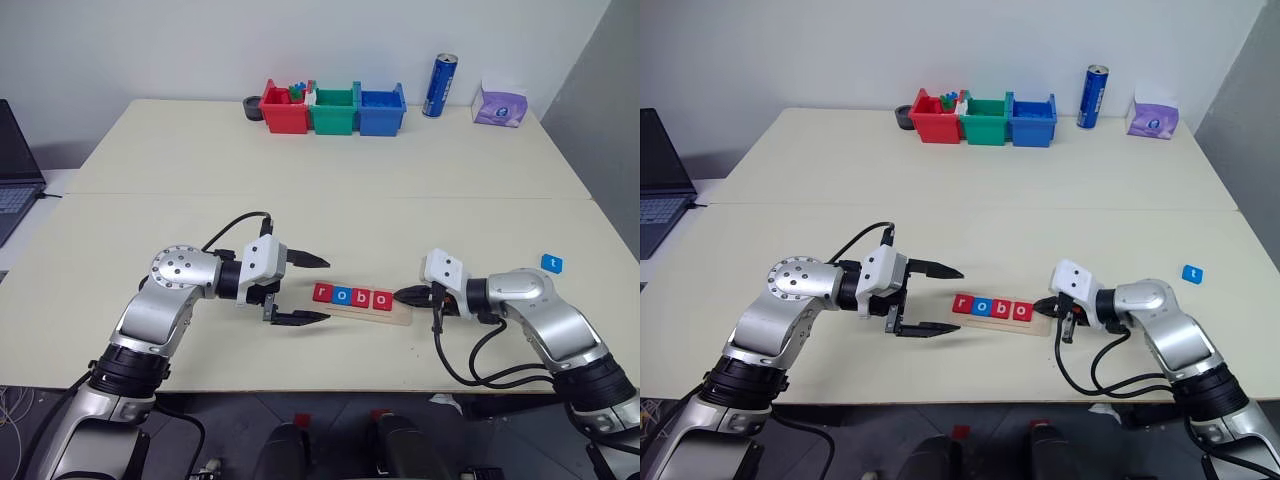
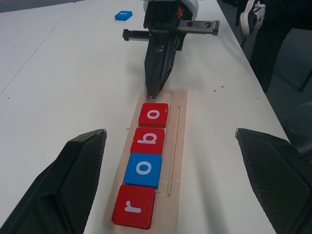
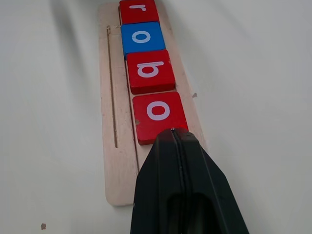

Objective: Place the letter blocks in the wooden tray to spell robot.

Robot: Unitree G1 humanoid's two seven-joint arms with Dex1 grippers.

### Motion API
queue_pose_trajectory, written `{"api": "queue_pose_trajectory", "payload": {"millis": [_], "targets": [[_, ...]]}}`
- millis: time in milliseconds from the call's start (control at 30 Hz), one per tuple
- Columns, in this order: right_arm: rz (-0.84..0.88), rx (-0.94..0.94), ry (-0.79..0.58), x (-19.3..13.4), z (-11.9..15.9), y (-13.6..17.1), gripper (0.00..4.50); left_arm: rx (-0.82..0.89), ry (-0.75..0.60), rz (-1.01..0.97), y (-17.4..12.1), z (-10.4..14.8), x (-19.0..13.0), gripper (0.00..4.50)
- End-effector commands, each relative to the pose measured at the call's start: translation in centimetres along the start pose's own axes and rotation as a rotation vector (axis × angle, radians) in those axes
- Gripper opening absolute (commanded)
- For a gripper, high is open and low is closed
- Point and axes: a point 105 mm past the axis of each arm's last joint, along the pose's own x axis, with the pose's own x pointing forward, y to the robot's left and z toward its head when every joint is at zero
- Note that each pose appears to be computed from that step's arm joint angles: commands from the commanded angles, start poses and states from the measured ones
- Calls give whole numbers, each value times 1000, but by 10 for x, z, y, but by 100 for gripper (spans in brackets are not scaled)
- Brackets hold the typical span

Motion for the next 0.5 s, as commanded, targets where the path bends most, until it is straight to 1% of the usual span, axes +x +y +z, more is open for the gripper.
{"api": "queue_pose_trajectory", "payload": {"millis": [33, 500], "targets": [[15, -39, -13, -1, 4, 3, 2, 36, -5, -3, -1, 8, -2, 450], [45, -55, -23, 15, 4, 16, 2, 32, -1, 2, -3, 8, -2, 450]]}}
